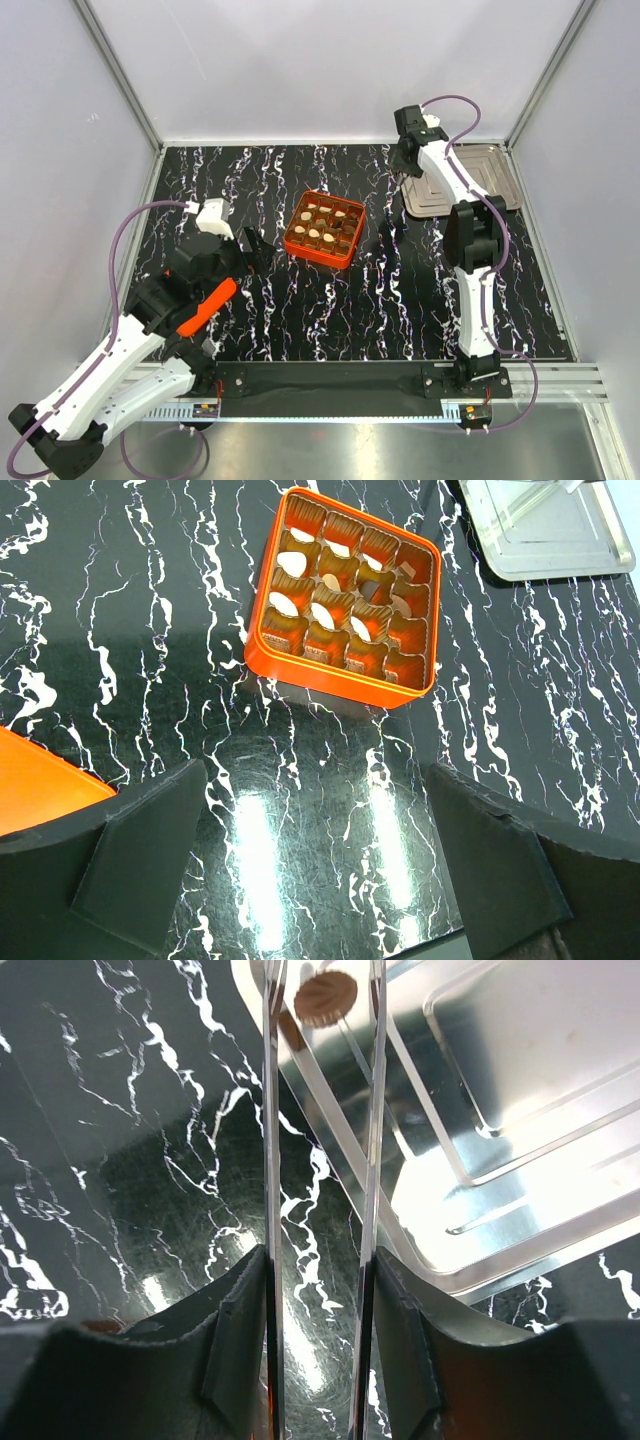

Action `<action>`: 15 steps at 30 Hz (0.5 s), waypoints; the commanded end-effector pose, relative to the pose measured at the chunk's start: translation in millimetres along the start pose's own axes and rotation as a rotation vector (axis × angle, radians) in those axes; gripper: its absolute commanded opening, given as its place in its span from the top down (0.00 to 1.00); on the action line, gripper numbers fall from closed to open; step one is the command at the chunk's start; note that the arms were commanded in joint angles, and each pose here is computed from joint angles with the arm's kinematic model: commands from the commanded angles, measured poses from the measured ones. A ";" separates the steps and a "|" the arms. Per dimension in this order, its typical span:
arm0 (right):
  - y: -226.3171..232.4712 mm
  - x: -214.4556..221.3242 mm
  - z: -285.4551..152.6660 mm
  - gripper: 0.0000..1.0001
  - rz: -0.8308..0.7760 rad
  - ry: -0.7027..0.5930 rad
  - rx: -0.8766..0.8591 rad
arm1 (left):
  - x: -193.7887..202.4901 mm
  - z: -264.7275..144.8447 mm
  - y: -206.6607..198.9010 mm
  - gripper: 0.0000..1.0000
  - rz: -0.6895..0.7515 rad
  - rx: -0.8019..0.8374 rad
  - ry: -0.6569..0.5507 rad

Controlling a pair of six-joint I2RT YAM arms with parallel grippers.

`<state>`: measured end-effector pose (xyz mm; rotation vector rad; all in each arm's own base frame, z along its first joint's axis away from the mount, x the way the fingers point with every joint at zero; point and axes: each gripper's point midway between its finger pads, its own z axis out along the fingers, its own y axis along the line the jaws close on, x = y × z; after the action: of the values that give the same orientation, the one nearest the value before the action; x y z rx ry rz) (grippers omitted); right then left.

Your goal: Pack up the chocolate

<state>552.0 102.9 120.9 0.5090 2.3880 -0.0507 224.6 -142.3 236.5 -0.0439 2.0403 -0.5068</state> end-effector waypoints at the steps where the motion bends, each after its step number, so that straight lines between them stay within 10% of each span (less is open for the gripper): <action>1: 4.7 1.9 7.0 0.50 0.031 -0.002 -0.013 | -9.7 0.4 -4.4 0.01 -0.018 0.017 -0.046; 15: -4.3 15.0 1.6 0.53 -0.034 0.047 0.004 | -12.2 3.2 -8.4 0.01 -0.014 0.028 -0.045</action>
<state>542.5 102.9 99.4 0.5043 2.4461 -0.0672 225.7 -143.3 234.3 -0.0419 2.0486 -0.5020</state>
